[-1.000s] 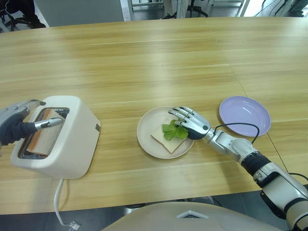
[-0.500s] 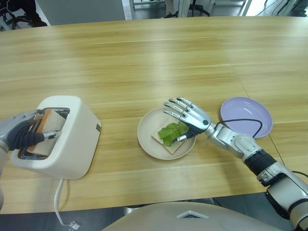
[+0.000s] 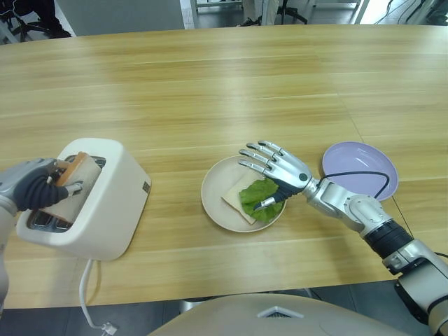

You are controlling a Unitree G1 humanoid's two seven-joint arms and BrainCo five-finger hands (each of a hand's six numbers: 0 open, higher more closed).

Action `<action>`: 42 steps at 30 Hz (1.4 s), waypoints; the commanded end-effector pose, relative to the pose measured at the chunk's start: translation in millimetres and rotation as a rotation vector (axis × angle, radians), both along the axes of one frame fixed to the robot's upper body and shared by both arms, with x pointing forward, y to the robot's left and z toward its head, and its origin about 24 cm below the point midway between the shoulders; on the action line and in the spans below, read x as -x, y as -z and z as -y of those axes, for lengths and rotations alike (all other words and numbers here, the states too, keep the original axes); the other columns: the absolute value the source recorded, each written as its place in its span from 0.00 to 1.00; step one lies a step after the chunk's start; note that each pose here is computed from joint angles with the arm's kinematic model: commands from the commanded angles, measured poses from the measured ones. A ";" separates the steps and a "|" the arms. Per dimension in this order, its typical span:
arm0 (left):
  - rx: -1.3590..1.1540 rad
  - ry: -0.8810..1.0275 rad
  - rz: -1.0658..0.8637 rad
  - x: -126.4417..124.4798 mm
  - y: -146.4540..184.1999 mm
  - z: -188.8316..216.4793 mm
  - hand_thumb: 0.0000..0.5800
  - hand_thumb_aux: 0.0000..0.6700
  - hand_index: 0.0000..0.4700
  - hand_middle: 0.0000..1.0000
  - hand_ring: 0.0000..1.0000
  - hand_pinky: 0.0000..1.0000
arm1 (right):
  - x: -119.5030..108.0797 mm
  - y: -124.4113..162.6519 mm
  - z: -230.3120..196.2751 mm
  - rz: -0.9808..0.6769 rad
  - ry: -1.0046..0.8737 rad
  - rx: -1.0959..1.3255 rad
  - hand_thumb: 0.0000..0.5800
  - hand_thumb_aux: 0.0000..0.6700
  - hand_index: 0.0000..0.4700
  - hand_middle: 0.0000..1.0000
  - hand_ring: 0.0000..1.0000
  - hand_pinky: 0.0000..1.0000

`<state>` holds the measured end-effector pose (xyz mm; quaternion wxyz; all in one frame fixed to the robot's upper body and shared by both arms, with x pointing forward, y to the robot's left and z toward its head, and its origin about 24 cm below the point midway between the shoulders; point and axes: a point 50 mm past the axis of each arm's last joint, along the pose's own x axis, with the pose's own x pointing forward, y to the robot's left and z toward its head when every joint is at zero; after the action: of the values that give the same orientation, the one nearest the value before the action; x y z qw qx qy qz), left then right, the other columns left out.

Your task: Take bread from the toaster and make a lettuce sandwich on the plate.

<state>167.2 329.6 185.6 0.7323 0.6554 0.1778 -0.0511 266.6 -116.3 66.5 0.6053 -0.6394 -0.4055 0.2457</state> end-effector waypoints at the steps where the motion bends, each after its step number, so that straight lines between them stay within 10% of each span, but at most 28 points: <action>1: 0.018 0.035 0.078 -3.7 -10.4 4.7 1.00 1.00 0.98 1.00 1.00 1.00 | -0.8 -12.8 6.2 0.028 0.013 -0.030 0.00 0.00 0.00 0.00 0.00 0.00; 28: 0.253 0.274 0.885 -41.0 -116.4 47.7 1.00 1.00 0.98 1.00 1.00 1.00 | -2.1 -59.9 44.0 0.328 0.166 -0.207 0.00 0.00 0.00 0.00 0.00 0.00; 42: 1.264 0.445 0.362 -121.2 -4.6 155.2 1.00 1.00 0.98 1.00 1.00 1.00 | 15.2 -108.9 88.9 0.625 0.327 -0.339 0.00 0.00 0.00 0.00 0.00 0.00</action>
<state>282.2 185.0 213.3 0.9562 0.1537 -0.1988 -0.1504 253.6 -206.7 171.2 0.5813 -0.6361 -0.4911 -0.1275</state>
